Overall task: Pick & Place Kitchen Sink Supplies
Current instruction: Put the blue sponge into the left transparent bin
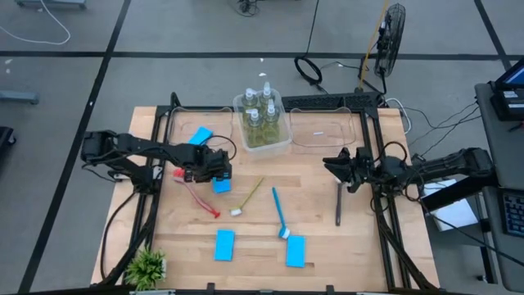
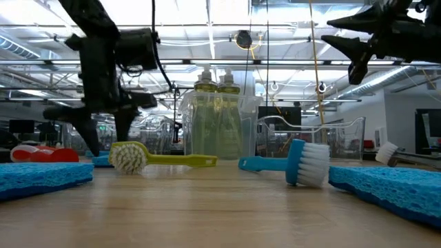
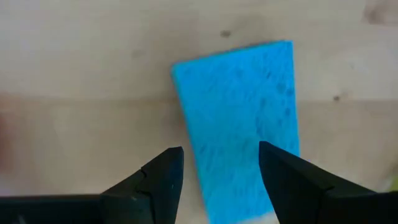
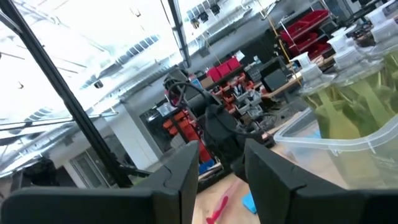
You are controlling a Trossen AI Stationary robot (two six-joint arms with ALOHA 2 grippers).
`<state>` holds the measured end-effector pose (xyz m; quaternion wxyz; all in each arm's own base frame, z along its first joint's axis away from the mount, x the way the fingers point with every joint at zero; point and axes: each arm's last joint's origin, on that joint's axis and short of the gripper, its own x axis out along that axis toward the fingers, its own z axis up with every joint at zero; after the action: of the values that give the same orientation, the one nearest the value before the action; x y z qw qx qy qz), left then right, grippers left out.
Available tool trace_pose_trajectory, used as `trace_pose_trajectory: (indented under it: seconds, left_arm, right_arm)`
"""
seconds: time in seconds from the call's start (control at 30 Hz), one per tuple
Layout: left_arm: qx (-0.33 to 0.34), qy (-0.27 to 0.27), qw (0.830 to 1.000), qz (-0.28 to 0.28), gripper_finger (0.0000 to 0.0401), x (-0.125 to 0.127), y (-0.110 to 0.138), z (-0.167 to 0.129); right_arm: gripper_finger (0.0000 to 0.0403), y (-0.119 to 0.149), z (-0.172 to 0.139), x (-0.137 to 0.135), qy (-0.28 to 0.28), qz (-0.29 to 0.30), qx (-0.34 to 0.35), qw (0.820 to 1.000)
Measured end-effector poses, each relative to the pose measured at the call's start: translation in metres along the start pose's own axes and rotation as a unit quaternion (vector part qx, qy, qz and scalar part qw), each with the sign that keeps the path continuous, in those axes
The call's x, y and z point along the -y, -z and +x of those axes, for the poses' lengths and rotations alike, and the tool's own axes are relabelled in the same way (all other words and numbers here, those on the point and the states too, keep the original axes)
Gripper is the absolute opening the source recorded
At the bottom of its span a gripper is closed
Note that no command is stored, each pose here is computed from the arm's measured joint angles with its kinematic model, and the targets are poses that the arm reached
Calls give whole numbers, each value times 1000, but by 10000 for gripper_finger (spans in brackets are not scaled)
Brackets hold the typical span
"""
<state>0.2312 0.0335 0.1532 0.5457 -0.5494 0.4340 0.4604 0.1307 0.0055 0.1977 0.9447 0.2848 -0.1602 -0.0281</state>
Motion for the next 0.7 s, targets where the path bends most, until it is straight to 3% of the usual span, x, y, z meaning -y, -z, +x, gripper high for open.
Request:
trace_pose_trajectory:
  seconds: [0.27,0.7]
  left_arm:
    - [-41,30,999,-11,209,-4,-8,17]
    - [-54,58,997,-5,193,-4,-15,20]
  right_arm:
    - [115,7,-1,2,-4,-7,-44,999]
    - [114,24,-4,9,1,51,-160,986]
